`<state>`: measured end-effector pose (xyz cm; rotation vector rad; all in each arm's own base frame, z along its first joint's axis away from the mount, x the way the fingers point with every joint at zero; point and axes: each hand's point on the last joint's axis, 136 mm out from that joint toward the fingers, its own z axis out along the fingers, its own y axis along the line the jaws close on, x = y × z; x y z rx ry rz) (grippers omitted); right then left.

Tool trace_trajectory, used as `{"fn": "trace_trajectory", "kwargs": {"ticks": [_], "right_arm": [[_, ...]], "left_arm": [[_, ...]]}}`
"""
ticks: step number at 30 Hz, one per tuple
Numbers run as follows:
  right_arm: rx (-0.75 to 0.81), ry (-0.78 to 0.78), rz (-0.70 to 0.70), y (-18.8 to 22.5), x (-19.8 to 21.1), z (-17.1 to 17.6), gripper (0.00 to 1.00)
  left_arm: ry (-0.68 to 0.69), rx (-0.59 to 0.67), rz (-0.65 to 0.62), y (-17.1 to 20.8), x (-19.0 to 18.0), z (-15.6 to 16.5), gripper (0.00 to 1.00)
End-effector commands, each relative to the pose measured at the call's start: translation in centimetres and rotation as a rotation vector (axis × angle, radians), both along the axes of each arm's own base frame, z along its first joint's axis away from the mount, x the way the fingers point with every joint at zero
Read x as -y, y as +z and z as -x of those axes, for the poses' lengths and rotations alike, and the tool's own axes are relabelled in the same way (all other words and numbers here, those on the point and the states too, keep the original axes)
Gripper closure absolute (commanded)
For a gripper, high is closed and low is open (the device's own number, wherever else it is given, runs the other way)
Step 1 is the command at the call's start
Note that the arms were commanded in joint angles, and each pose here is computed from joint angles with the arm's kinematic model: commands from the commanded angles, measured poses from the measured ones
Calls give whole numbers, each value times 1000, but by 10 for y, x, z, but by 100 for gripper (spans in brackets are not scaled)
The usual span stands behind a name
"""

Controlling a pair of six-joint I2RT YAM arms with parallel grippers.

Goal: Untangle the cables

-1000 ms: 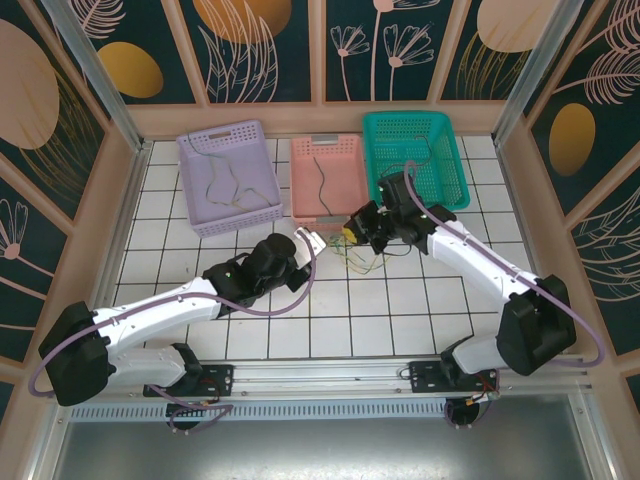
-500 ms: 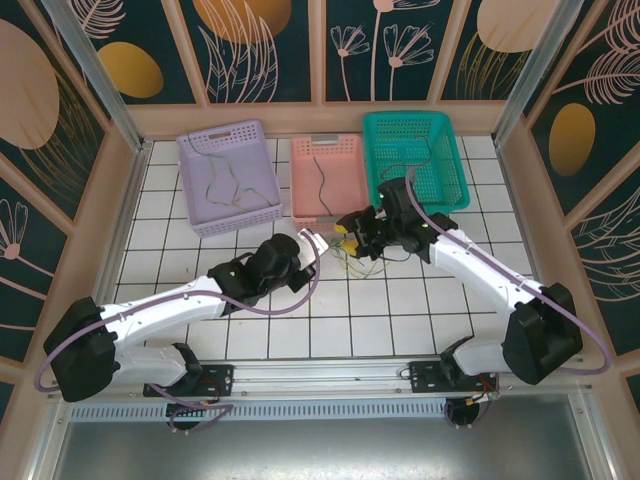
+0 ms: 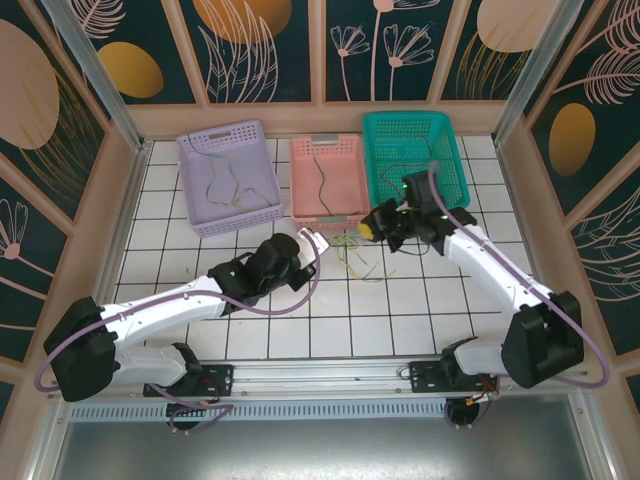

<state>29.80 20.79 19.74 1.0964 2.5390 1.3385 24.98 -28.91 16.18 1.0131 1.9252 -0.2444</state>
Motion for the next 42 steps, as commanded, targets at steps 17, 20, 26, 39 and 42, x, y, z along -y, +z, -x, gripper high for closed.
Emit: {"fn": "trace_trajectory", "kwargs": {"ticks": [17,20,26,39,42], "right_arm": [[366,-287,-6,120,147,-64,100],[380,-178,2,112,110,-58,100],[482,-65,30,92,48,-45,100],[542,58,81,74,-9,-30,100],[544,62,92,73,-12,-28,100]], "left_arm": [[156,-30,113,17,-20,-2,100],[303,-100,371,83,1,-26,82],[453,-589,1035,185,61,-58,32],[770,-1249,1173,127,68,-63,22],[820,-1247,1181,119,63,-65,23]]}}
